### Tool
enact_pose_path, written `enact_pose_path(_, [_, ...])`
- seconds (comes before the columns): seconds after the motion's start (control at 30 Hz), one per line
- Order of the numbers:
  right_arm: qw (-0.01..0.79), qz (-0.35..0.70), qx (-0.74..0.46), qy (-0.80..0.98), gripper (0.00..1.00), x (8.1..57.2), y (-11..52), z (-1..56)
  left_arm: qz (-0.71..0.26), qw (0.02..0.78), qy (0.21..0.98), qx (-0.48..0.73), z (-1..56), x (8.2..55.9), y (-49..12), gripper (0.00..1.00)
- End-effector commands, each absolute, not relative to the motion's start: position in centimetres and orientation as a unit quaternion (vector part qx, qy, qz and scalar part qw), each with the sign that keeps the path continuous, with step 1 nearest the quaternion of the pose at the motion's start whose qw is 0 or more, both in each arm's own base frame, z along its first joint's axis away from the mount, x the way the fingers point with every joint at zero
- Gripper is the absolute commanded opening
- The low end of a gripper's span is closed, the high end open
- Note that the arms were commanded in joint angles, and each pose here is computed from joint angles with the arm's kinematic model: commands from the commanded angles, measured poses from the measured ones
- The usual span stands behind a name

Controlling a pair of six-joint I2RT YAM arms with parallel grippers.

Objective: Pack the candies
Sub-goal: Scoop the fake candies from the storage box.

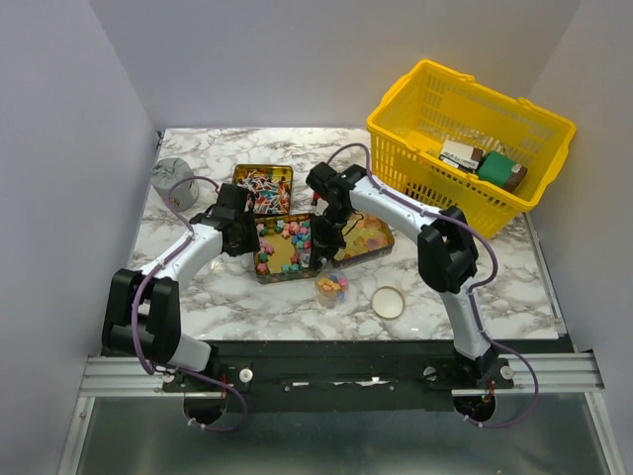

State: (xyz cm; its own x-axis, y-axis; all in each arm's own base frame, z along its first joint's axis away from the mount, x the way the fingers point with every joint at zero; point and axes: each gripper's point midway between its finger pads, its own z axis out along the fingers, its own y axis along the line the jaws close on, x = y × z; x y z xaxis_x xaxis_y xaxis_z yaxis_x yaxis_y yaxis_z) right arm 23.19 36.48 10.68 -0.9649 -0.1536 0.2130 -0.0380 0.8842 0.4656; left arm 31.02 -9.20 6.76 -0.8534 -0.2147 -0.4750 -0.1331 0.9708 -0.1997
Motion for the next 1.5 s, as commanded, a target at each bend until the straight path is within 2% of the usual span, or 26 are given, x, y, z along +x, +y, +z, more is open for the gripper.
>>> enact_pose_path(0.0, [0.120, -0.213, 0.032, -0.969, 0.01, 24.3, 36.4, 8.5, -0.095, 0.235, 0.964, -0.074, 6.6, 30.8, -10.4, 0.43])
enact_pose_path(0.27, [0.116, -0.196, 0.037, -0.973, 0.01, 24.9, 36.2, 6.4, -0.081, 0.200, 0.975, -0.051, 5.2, 29.9, -10.8, 0.29])
enact_pose_path(0.53, [0.083, -0.148, 0.034, -0.985, 0.01, 26.0, 34.9, 4.0, -0.083, 0.195, 0.976, -0.043, 5.0, 29.8, -11.3, 0.00])
enact_pose_path(1.0, [0.036, -0.106, 0.004, -0.994, 0.01, 27.7, 33.9, 1.0, -0.089, 0.186, 0.978, -0.032, 4.7, 29.4, -12.0, 0.00])
enact_pose_path(1.2, [-0.003, -0.110, 0.025, -0.994, 0.01, 28.6, 33.5, -0.8, -0.092, 0.183, 0.978, -0.031, 4.5, 29.3, -12.2, 0.00])
enact_pose_path(1.47, [-0.057, -0.099, 0.065, -0.991, 0.01, 29.6, 32.3, -0.5, -0.087, 0.183, 0.979, -0.035, 4.4, 29.5, -12.0, 0.00])
